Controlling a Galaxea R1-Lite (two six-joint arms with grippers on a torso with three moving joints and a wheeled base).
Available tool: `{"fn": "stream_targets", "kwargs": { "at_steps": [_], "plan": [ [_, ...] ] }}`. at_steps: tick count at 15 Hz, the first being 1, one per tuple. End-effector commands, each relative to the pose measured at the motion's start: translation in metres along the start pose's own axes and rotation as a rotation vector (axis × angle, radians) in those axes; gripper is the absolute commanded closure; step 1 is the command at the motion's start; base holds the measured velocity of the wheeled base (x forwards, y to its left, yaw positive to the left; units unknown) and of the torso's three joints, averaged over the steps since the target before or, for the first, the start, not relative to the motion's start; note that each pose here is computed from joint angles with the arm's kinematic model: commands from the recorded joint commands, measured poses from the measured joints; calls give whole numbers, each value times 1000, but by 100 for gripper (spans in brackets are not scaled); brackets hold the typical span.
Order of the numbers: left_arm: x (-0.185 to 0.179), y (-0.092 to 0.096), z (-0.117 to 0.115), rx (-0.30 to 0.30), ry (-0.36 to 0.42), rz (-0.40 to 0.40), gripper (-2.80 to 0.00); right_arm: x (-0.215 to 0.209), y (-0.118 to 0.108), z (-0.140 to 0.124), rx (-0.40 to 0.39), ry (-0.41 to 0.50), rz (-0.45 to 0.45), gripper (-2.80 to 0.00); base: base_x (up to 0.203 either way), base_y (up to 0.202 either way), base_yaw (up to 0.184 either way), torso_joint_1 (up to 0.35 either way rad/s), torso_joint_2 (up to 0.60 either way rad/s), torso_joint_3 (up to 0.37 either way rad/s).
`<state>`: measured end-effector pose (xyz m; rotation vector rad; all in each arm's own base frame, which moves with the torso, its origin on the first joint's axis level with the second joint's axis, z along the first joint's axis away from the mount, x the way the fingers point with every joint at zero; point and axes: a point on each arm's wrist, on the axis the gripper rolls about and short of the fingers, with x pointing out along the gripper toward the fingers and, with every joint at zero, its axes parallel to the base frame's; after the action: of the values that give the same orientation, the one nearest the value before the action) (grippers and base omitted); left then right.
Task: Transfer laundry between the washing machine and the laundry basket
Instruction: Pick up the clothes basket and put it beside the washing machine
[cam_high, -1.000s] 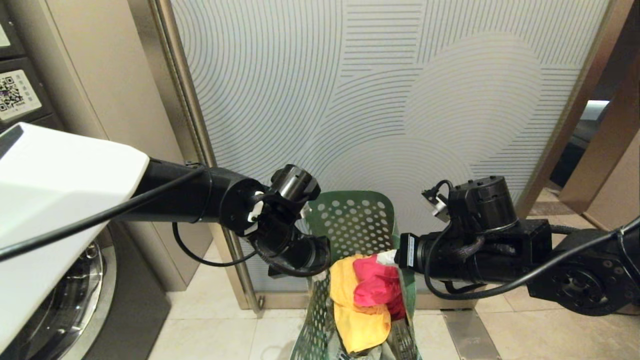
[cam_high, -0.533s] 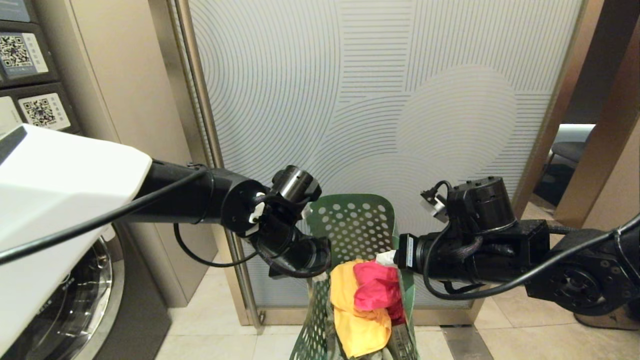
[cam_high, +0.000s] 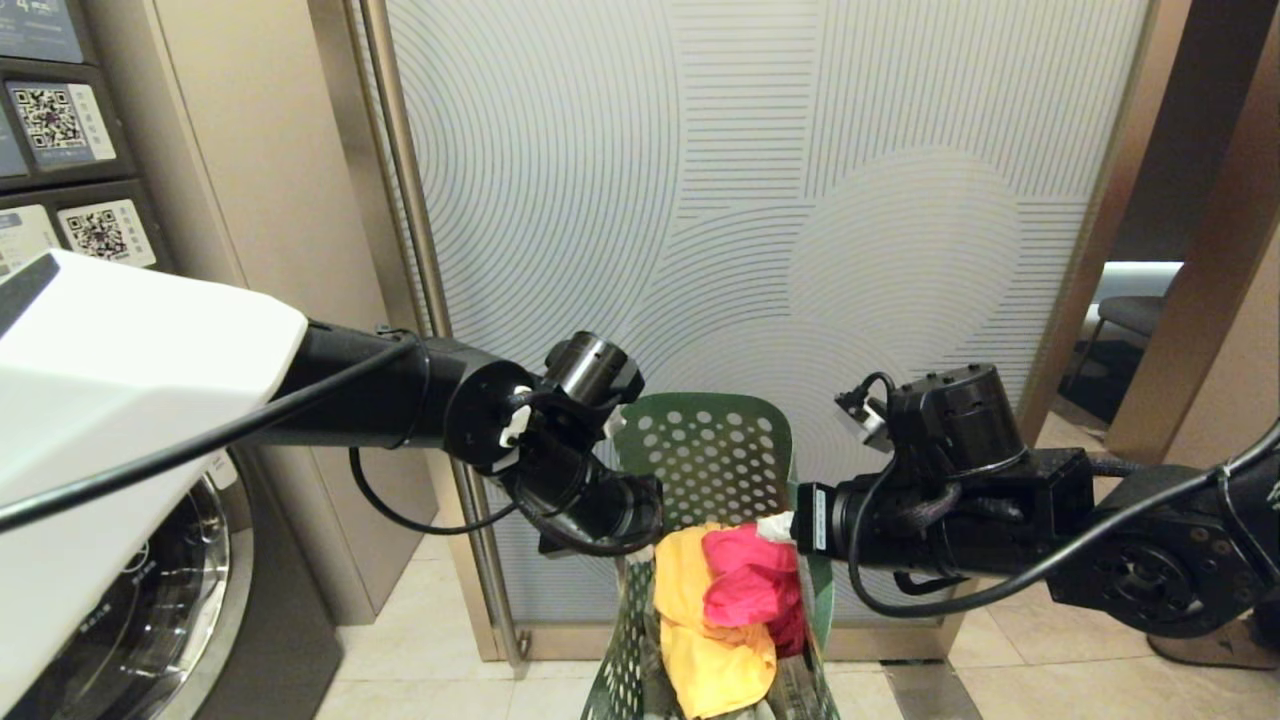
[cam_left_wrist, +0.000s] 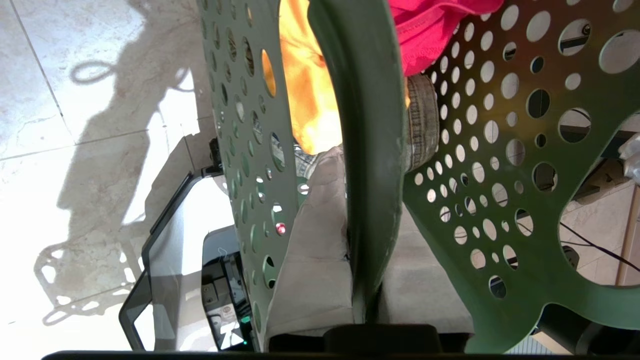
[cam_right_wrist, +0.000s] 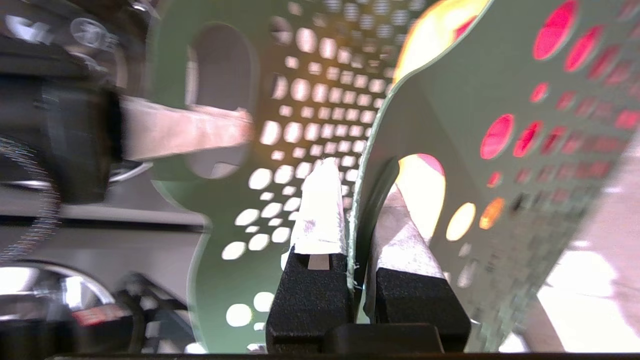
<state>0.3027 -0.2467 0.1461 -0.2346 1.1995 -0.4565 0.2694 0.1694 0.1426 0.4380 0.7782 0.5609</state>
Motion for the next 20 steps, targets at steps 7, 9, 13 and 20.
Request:
{"fn": "stream_targets", "kwargs": {
  "at_steps": [7, 9, 13, 20],
  "plan": [
    [5, 1, 0, -4, 12, 6, 0, 5, -4, -2, 1, -3, -32, 0, 0, 0, 0, 0, 0, 0],
    [4, 1, 0, -4, 12, 6, 0, 6, -4, -3, 2, 2, -35, 0, 0, 0, 0, 0, 0, 0],
    [6, 1, 0, -4, 15, 6, 0, 8, -7, -3, 6, 5, -41, 0, 0, 0, 0, 0, 0, 0],
    [12, 3, -1, -6, 25, 13, 0, 11, -9, -3, 5, 8, -49, 0, 1, -7, 114, 2, 2, 1]
  ]
}}
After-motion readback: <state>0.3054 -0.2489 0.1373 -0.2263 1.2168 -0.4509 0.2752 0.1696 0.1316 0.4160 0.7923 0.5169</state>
